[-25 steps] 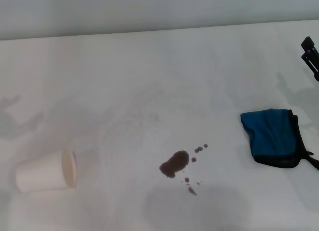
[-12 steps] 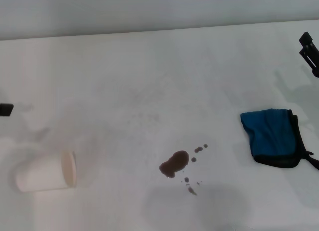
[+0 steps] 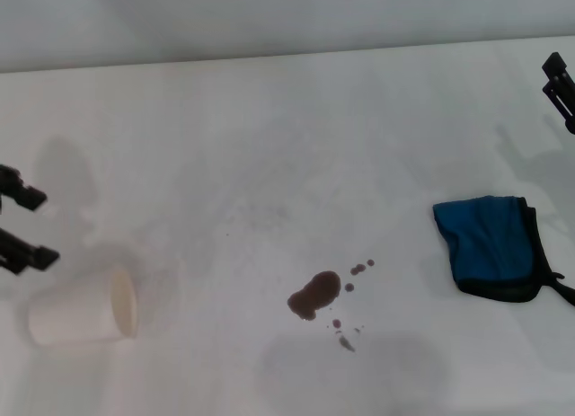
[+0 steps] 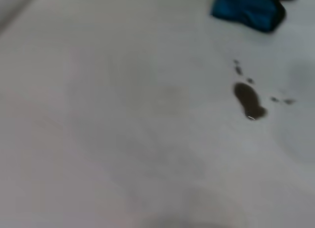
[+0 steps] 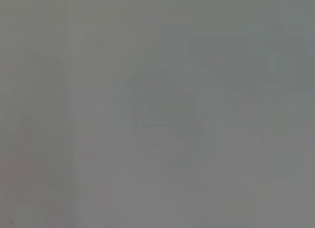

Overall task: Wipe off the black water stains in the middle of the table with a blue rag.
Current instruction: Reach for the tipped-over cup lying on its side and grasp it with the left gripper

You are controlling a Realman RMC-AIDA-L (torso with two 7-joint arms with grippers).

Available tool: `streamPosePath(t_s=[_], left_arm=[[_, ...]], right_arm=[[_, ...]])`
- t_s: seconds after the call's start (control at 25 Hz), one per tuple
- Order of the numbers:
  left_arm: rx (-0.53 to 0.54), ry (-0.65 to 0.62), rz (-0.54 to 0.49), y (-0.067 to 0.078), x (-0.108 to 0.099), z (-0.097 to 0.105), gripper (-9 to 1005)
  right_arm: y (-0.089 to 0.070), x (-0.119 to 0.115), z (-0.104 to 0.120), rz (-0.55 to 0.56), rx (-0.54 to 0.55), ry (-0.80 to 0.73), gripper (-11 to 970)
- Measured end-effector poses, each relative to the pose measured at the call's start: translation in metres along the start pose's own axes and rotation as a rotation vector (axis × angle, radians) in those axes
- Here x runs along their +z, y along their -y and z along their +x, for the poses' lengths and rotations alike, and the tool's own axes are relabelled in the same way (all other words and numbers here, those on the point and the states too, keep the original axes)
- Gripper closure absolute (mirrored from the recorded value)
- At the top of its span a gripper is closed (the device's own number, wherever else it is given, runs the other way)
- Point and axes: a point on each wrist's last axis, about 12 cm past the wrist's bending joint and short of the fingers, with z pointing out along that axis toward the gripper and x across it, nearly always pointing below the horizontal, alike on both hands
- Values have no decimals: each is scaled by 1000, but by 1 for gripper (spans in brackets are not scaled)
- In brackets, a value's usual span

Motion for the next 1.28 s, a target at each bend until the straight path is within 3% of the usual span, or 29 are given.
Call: streamPosePath(t_s=[0.28,0.88,1.28], left_arm=[[14,-39,66,4,14,-4,120],[25,-82,135,4,47,13,119],[13,-99,108,2,52,22,119]], right_arm=[[-1,1,0,0,2,1,120],[-1,0,0,0,2,3,120],[0,-2,1,3,2,-1,120]])
